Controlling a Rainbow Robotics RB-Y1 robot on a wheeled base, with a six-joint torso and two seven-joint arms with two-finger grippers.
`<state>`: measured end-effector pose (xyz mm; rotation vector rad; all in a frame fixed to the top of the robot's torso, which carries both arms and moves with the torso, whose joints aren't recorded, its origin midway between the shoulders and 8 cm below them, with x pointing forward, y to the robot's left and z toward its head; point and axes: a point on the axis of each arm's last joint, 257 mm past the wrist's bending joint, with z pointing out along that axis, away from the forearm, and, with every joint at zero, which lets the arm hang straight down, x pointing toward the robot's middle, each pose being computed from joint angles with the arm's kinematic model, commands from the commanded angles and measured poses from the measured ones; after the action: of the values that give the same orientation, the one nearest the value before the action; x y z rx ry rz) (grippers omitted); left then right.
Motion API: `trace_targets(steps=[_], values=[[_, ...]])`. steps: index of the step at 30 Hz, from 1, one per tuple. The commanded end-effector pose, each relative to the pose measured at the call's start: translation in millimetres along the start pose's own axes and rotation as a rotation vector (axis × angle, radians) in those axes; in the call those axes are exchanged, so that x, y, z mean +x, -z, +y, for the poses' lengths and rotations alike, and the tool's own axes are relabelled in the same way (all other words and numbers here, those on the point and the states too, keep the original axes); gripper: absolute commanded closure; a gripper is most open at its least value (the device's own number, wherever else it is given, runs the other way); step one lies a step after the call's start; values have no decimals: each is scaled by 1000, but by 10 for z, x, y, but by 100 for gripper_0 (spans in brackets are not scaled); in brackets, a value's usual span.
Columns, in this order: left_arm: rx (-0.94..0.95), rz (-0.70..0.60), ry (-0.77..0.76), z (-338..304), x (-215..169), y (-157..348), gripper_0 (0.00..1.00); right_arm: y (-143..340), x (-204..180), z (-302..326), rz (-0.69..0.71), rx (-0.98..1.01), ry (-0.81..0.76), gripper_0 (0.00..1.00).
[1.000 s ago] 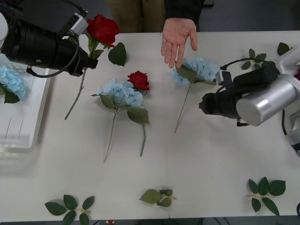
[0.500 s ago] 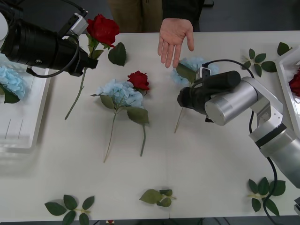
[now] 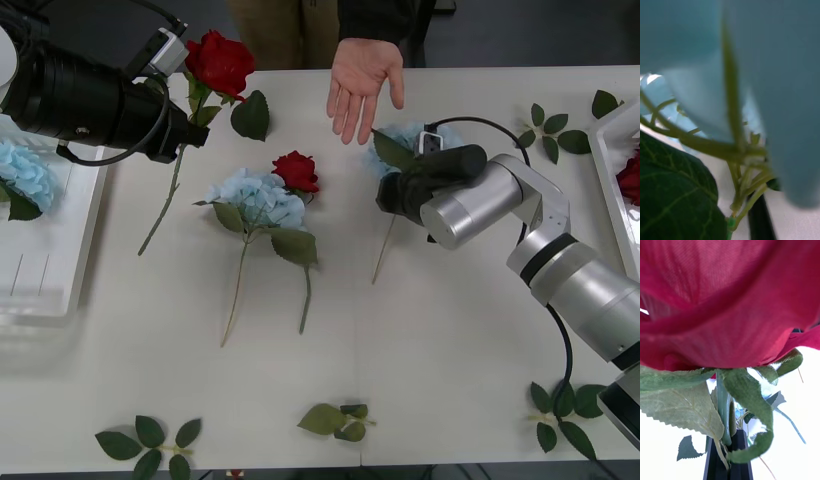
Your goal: Place the red flowers into the right box and the blue flowers into the left box. If a person shows an open palm, hand one flower to the person first, then continue sorting.
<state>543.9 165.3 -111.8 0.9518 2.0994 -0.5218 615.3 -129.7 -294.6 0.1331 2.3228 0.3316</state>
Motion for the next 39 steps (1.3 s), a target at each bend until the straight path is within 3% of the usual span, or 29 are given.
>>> trace_targets(steps=[1,10,21,24,30,39], values=[[3,-34,-104,-50,-139,27,100,84,-234,410,-37,-70,-8,100],[1,-32,-103,-40,-125,29,100,500,-294,275,-30,-53,52,100],[2,-32,-99,-38,-119,23,100,1906,-163,364,-91,-205,107,100],[2,-32,-99,-38,-119,23,100,2289,-205,540,-155,-245,145,100],[2,-32,-100,-38,-119,23,100,2823,-690,1097,-386,-327,217,100],[1,-31,-104,-32,-118,28,100,3065,-1355,1638,-734,-277,382,100]])
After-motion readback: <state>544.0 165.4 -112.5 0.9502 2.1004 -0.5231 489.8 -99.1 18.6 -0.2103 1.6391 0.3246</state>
